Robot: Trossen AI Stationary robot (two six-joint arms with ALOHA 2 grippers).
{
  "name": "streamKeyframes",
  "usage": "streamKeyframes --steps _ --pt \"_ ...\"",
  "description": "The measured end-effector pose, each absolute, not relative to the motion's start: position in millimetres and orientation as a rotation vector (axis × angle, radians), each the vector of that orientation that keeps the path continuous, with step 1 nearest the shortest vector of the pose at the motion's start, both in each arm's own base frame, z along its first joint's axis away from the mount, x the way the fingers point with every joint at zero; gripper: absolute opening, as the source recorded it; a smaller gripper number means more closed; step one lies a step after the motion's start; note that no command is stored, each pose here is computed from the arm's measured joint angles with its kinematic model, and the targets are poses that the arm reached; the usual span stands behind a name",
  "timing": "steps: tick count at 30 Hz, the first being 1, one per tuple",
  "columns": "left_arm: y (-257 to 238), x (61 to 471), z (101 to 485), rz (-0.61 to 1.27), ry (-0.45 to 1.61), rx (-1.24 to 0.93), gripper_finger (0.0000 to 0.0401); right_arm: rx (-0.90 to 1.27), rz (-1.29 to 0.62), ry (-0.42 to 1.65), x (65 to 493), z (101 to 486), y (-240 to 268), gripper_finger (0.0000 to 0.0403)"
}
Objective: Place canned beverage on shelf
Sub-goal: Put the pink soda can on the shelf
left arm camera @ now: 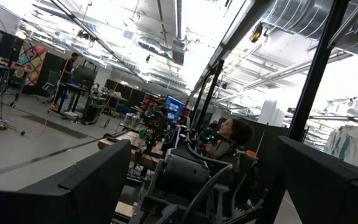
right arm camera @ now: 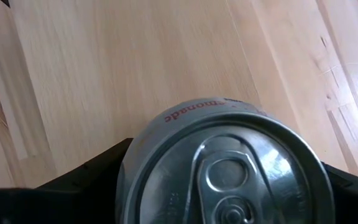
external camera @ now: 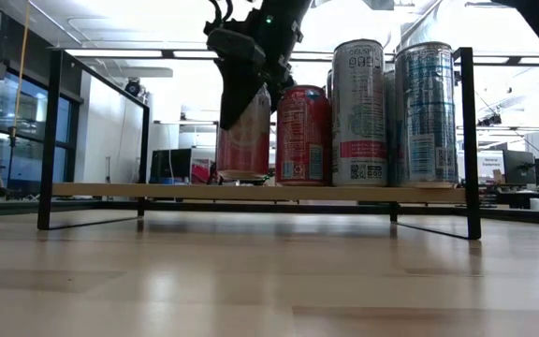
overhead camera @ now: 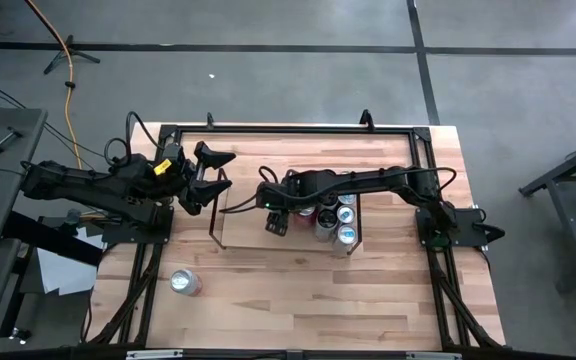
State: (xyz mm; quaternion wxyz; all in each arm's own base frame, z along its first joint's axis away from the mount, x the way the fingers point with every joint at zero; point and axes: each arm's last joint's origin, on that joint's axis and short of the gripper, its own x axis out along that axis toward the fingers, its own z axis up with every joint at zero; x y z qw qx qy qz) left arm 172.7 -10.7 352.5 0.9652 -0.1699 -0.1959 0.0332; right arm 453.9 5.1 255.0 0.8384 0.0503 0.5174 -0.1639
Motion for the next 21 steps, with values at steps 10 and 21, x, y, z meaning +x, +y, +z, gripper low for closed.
streamKeyframes --steps 10,21 --pt "-10.7 172.7 352.5 0.067 -0.396 -0.343 0.0355 0.113 -0.351 1.093 453.9 255.1 5.1 0.0319" --pt "-10.7 172.7 352.5 0.067 -0.396 -0.344 0.0355 0.115 -0.342 1.051 457.7 257.0 5.0 0.0320"
